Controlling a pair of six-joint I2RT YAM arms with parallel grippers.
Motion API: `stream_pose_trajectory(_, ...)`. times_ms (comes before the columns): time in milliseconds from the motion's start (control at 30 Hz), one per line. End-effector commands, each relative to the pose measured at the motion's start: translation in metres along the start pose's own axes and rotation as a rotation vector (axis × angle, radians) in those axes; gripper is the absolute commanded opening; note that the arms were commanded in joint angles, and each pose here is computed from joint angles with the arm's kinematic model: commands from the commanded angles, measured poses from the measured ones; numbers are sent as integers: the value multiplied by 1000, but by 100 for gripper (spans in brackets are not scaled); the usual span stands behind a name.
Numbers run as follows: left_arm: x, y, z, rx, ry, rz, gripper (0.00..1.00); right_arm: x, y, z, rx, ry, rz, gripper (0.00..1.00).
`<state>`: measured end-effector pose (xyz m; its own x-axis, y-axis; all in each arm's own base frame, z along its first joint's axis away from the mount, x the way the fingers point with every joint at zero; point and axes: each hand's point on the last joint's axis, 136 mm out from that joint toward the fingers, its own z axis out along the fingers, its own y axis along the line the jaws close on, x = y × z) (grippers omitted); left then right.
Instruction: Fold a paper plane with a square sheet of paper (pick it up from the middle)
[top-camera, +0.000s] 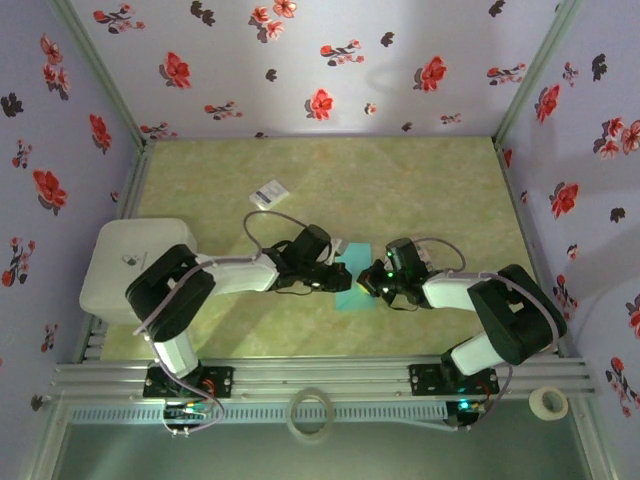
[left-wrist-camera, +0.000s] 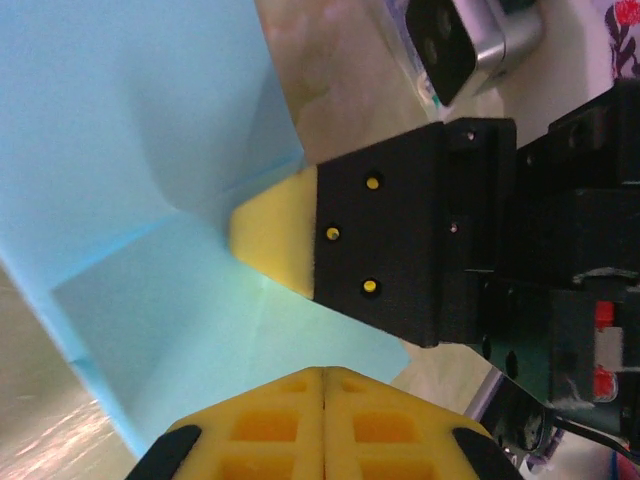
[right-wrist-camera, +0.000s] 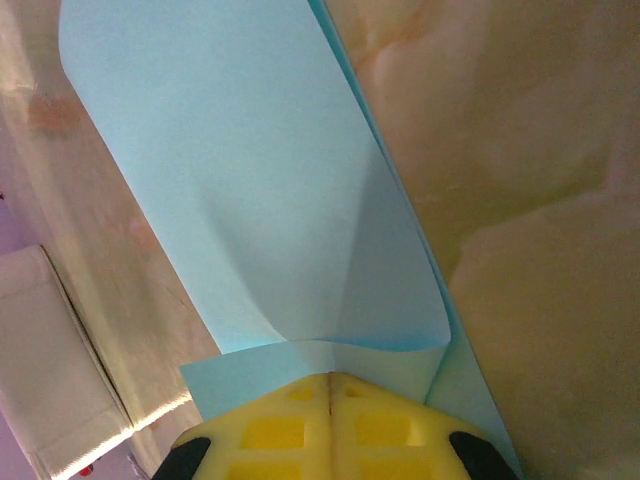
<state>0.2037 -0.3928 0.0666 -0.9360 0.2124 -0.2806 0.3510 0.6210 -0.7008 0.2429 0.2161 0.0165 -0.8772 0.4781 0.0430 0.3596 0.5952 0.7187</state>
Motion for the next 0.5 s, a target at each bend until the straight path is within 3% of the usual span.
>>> stream_pose_trajectory(0,8,-13,10,53,71,-19,7,1,-17,1,57,-17,27,2)
stream_pose_trajectory(467,25,19,34,-20,133,-76,8,2,-17,1,62,-12,20,2)
